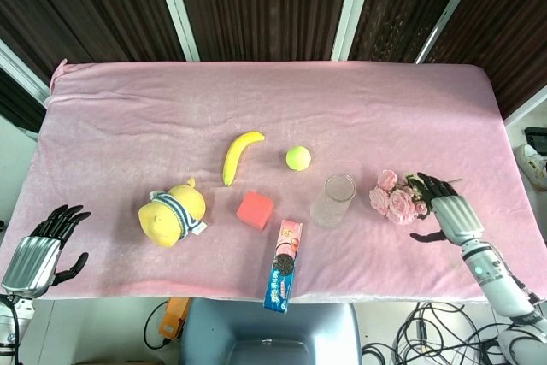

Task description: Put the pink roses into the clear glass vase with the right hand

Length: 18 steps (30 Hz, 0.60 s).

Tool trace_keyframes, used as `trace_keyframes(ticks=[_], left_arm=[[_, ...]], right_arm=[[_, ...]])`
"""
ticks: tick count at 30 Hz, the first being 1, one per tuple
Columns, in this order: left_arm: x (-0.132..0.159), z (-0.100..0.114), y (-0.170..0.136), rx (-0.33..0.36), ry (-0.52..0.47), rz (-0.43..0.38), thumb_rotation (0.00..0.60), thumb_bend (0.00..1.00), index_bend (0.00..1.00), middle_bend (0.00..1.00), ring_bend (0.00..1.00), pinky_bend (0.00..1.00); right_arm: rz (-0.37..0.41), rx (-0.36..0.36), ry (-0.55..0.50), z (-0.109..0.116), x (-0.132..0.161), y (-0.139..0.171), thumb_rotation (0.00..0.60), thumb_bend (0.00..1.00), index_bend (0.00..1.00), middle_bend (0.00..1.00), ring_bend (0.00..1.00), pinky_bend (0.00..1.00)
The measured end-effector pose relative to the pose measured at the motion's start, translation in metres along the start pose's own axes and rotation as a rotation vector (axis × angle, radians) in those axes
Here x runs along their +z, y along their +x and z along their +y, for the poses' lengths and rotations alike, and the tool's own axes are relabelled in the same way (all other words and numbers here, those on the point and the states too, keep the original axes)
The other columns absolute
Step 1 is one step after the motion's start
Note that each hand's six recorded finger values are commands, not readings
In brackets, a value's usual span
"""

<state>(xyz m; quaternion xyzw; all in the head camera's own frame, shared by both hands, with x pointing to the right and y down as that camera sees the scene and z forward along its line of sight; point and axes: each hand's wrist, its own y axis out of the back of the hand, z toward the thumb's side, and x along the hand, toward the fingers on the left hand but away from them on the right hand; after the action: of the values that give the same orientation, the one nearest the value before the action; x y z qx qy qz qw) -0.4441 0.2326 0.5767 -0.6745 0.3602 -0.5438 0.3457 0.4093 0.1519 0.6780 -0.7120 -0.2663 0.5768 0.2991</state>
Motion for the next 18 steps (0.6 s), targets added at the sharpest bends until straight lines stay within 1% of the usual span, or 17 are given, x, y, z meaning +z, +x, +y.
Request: trace_keyframes(ticks=[4, 9, 11, 12, 14, 17, 18], left_arm=[[-0.001, 0.001, 0.000, 0.003, -0.001, 0.004, 0.600, 0.34, 0.19, 0.12, 0.07, 0.27], [0.000, 0.000, 0.000, 0.001, 0.002, 0.001, 0.600, 0.34, 0.19, 0.12, 0.07, 0.27], [0.001, 0.000, 0.000, -0.001, 0.005, 0.000, 0.600, 0.34, 0.19, 0.12, 0.07, 0.27], [0.001, 0.000, 0.000, -0.002, 0.005, 0.000, 0.600, 0.34, 0.19, 0.12, 0.07, 0.27], [0.000, -0.001, 0.000, -0.003, 0.005, 0.002, 0.600, 0.34, 0.19, 0.12, 0.07, 0.27], [0.000, -0.001, 0.001, -0.003, 0.003, 0.004, 0.600, 0.34, 0.19, 0.12, 0.07, 0.27], [-0.001, 0.000, 0.000, -0.003, 0.003, 0.005, 0.600, 0.34, 0.19, 0.12, 0.07, 0.27]], right_arm=[[-0.010, 0.020, 0.016, -0.005, 0.002, -0.020, 0.600, 0.22, 0.01, 0.00, 0.00, 0.22], [-0.025, 0.062, 0.025, -0.013, 0.004, -0.036, 0.600, 0.22, 0.01, 0.01, 0.01, 0.23], [-0.024, 0.077, 0.035, -0.018, 0.008, -0.046, 0.600, 0.22, 0.02, 0.05, 0.05, 0.25], [-0.023, 0.078, 0.038, -0.019, 0.010, -0.048, 0.600, 0.22, 0.03, 0.09, 0.09, 0.27], [-0.021, 0.075, 0.048, -0.022, 0.013, -0.054, 0.600, 0.22, 0.05, 0.13, 0.14, 0.31], [-0.024, 0.068, 0.063, -0.027, 0.014, -0.060, 0.600, 0.22, 0.13, 0.23, 0.26, 0.41], [-0.026, 0.066, 0.068, -0.028, 0.014, -0.062, 0.600, 0.22, 0.17, 0.26, 0.31, 0.45]])
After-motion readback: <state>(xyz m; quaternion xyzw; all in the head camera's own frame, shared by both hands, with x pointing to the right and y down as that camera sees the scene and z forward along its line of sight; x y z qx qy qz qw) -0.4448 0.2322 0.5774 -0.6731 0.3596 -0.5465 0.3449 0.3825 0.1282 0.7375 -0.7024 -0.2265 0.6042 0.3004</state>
